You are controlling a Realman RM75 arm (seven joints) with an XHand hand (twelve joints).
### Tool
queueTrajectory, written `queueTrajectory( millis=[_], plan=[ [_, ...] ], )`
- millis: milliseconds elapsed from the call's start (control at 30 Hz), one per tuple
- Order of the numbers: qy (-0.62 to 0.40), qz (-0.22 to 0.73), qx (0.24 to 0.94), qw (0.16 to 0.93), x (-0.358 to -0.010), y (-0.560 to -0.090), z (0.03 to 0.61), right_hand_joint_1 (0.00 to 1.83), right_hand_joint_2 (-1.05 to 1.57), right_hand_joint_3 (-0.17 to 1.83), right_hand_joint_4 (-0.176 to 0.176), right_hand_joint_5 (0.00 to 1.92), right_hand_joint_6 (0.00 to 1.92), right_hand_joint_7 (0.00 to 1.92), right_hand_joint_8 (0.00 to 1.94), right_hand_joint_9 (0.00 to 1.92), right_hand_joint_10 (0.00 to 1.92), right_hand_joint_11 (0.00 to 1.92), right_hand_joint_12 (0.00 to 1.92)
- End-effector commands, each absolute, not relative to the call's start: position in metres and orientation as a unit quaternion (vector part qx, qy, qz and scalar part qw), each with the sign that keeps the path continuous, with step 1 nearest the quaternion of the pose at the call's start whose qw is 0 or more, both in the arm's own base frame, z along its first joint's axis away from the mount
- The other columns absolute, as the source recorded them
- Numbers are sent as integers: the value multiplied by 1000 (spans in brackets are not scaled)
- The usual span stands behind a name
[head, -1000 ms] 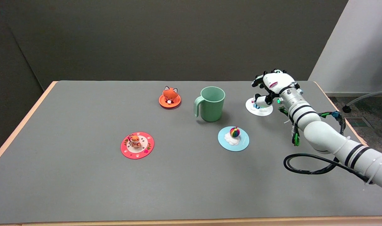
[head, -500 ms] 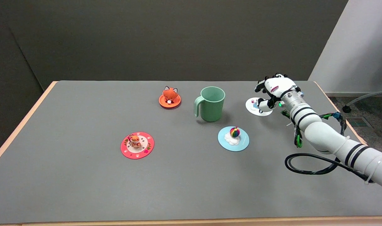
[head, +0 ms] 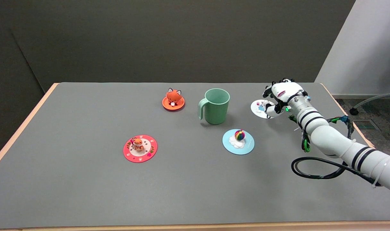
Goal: Pick up the white cup lid.
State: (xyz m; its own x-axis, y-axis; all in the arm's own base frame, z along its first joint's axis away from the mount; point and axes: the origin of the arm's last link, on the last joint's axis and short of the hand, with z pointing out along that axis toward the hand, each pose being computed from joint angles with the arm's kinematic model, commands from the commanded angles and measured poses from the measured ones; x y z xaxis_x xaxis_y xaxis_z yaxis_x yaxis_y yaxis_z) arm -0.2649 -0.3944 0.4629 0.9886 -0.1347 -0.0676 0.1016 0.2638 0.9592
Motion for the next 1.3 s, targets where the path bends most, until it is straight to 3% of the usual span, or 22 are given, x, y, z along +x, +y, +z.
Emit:
queueTrajectory(
  millis=[33,467,567,633,700,767,867,933,1000,1067,1100,1133,1167,1200,1233,1300],
  plan=[
    [-9,-94,597,797,-272,-399,467,852,754,960,56,663,175,751,162,756,269,156,1079],
    [-8,-96,599,795,-272,-404,463,844,762,949,46,650,168,771,167,743,286,141,1076],
    [-10,-100,598,795,-274,-403,464,878,833,806,60,671,194,788,208,742,290,101,1160],
    [-13,-100,597,796,-276,-402,464,880,841,787,71,691,196,807,212,744,301,98,1163],
    [-19,-99,596,797,-279,-401,464,853,788,906,78,737,162,852,177,737,337,131,1084],
    [-20,-101,596,796,-281,-400,463,882,855,751,98,737,202,844,217,751,330,92,1179],
    [-21,-104,595,796,-283,-399,464,882,859,737,115,767,206,856,219,752,339,86,1195],
    [-22,-105,595,796,-284,-398,464,853,793,876,110,790,171,877,182,735,365,118,1115],
    [-22,-105,595,796,-284,-398,464,885,860,736,123,775,204,872,229,759,347,86,1210],
    [-27,-104,594,797,-287,-397,463,889,865,727,134,791,211,880,242,765,353,84,1225],
    [-25,-105,594,797,-286,-397,463,918,1038,366,161,787,934,874,362,733,524,55,1311],
    [-18,-105,595,797,-283,-398,464,932,1121,192,175,786,1279,869,438,715,612,38,1359],
    [64,-115,593,794,-248,-409,469,931,1128,184,171,782,1286,857,480,703,643,27,1371],
    [52,-113,594,795,-254,-408,468,1021,1142,161,104,770,1269,839,831,685,703,11,1408],
    [-16,-105,595,797,-282,-399,464,1160,1157,129,8,760,1229,824,1333,670,769,-1,1453],
    [-17,-105,594,798,-282,-399,464,1166,1159,117,4,762,1222,832,1328,679,809,-1,1478]
  ],
)
